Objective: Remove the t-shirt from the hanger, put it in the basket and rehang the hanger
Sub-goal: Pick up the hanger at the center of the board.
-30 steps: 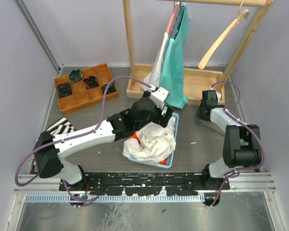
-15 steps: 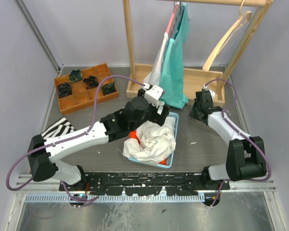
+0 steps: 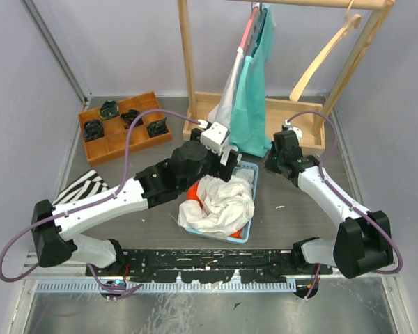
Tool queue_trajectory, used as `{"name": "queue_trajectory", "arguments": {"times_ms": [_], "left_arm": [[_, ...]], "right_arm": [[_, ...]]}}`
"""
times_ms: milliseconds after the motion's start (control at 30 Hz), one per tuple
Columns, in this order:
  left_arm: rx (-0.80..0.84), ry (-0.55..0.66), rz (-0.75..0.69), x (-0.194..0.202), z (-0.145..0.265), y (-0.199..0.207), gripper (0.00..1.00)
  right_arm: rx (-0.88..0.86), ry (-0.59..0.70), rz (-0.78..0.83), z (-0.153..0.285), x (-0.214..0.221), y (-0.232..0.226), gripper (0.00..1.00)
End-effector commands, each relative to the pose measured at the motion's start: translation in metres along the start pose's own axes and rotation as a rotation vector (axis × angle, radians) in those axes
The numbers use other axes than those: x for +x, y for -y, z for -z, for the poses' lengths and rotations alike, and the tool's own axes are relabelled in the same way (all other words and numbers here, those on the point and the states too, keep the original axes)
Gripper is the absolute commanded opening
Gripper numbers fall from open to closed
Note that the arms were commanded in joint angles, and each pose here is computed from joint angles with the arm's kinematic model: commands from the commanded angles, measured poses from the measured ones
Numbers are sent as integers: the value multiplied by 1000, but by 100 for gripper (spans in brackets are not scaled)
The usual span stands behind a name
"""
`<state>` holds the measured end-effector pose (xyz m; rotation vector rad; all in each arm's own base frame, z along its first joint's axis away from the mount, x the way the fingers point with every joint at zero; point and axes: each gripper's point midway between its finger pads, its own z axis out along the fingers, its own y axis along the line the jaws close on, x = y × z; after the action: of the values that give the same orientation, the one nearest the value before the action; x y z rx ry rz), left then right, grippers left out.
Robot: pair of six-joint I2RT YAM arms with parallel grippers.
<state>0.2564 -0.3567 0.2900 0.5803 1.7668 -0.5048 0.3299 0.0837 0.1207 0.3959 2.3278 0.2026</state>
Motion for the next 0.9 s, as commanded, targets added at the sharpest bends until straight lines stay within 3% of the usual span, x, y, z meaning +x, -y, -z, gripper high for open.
{"name": "queue_trajectory", "arguments": {"times_ms": [0,867], "left_arm": [[-28,25,13,-8,12,-10,98],[-65,36,39,-5,34,-26,98]], "right_arm": [[-54,77,-11,17,-20,-26,13],[-120,75,138,48,19,-78,13]]}}
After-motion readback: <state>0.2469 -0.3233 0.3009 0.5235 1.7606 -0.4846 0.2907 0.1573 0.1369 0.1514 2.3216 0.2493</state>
